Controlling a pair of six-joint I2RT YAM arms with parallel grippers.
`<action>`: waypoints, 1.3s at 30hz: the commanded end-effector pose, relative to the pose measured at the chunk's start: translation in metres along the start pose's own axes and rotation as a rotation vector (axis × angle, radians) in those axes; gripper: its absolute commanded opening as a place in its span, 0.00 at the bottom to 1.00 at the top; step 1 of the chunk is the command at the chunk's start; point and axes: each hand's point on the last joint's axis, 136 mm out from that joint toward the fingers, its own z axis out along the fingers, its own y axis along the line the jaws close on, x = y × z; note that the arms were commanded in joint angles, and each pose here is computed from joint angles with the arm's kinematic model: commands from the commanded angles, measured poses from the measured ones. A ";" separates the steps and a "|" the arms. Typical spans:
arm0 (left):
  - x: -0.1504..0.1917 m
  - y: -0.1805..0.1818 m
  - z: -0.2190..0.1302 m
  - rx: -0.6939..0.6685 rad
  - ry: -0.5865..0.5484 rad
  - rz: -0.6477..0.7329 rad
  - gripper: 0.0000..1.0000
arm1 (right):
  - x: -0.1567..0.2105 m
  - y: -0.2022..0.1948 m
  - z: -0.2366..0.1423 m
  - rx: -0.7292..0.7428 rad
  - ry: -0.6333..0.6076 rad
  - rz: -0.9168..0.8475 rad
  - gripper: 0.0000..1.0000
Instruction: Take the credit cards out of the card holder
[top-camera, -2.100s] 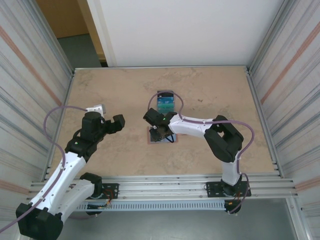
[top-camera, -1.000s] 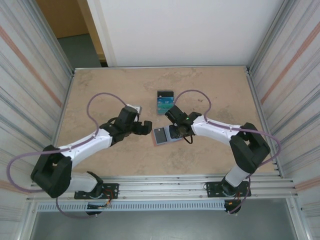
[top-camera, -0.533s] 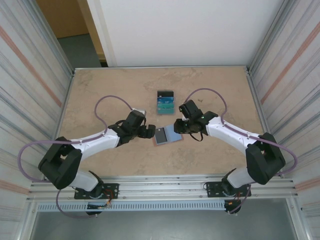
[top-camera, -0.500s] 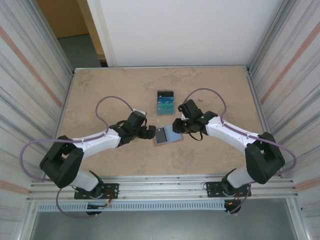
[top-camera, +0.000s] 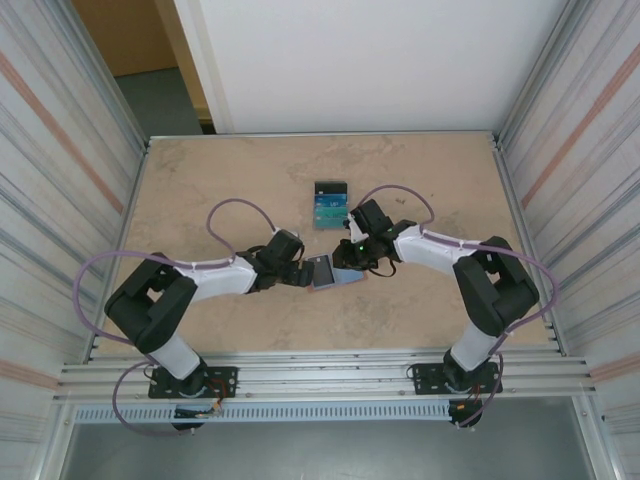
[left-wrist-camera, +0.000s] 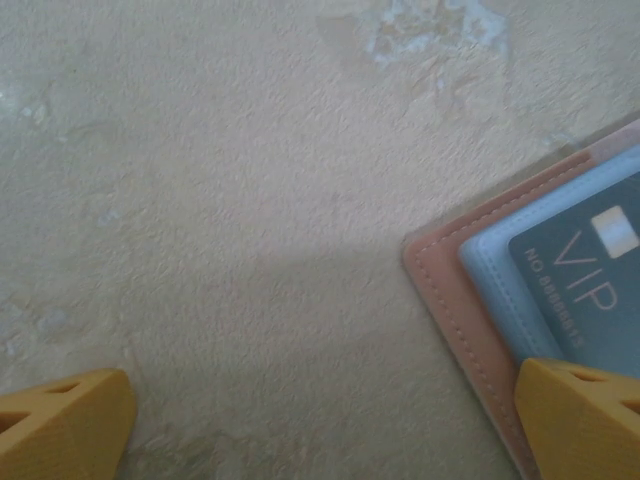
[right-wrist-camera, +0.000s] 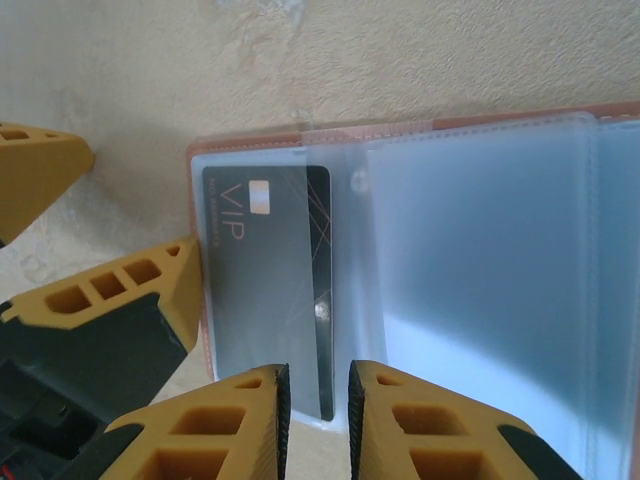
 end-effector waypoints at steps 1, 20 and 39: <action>-0.006 -0.003 0.005 -0.006 -0.009 -0.012 0.99 | -0.006 0.009 0.004 -0.054 0.007 0.019 0.25; 0.001 0.001 0.011 -0.033 0.026 0.002 0.99 | -0.006 0.000 0.024 -0.057 0.036 0.041 0.24; 0.004 0.000 0.014 -0.033 0.040 0.008 0.99 | -0.009 0.015 0.026 -0.186 0.044 0.067 0.12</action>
